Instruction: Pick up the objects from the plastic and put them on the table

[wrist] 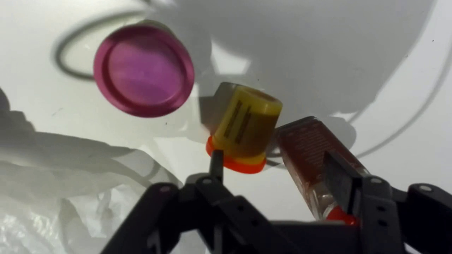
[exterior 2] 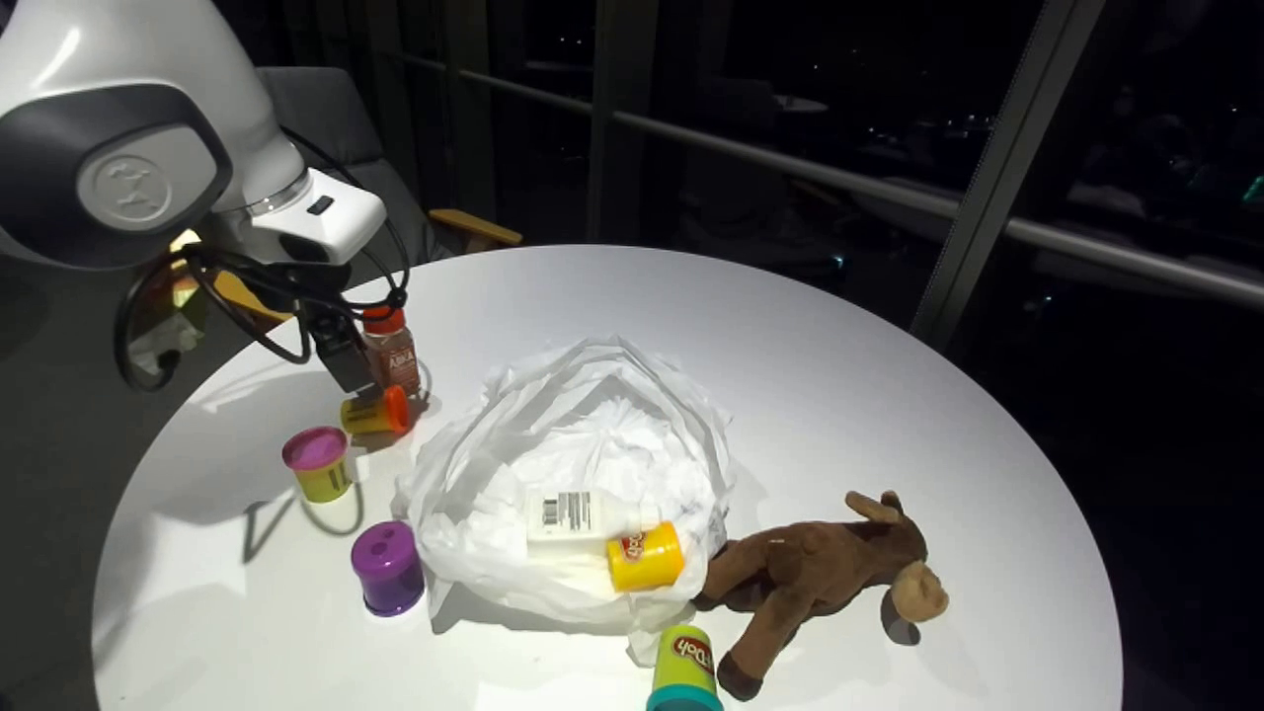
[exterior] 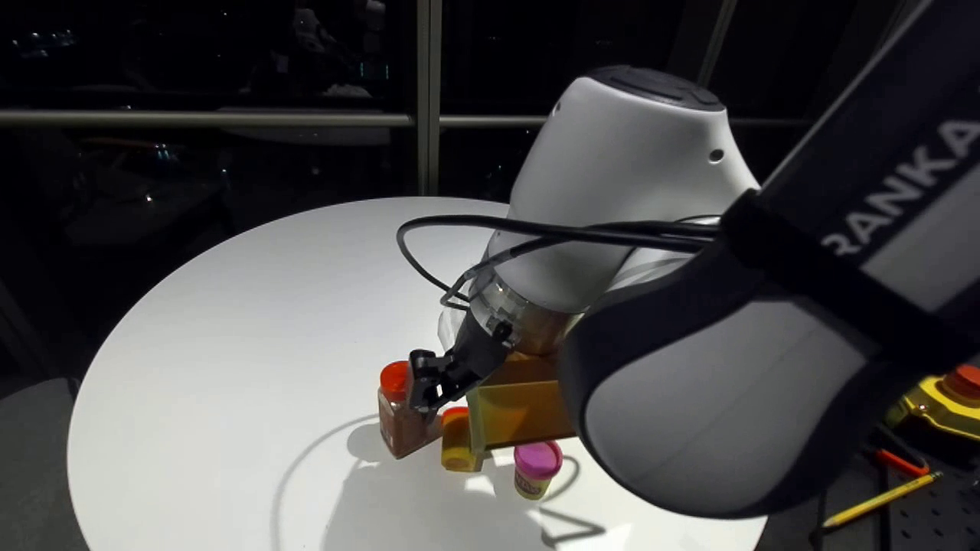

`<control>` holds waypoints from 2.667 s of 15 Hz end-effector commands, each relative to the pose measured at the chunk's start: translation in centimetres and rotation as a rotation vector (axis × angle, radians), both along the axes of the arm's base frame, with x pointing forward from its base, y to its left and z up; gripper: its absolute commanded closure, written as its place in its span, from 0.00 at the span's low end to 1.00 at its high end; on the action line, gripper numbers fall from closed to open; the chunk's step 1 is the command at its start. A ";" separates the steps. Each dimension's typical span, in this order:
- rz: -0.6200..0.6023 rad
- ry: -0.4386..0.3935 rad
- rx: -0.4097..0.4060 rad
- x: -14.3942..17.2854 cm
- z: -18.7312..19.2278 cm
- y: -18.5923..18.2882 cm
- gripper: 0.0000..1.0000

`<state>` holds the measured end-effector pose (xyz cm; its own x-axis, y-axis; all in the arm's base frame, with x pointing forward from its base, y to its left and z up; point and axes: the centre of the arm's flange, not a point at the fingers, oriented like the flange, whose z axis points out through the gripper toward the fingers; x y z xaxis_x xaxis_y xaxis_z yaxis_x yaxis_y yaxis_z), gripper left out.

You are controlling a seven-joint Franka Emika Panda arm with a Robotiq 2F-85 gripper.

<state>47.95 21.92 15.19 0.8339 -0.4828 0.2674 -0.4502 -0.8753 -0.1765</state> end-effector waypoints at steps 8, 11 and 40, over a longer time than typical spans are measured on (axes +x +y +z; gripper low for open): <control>-0.148 -0.127 -0.002 -2.2 8.0 -7.6 0.00; -0.300 -0.125 0.005 -2.1 11.3 -13.4 0.00; -0.601 0.243 0.085 9.1 -3.4 -29.8 0.00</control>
<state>55.51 -7.35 12.73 0.4403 -0.8978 0.0064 -0.8972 -0.4403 -0.0360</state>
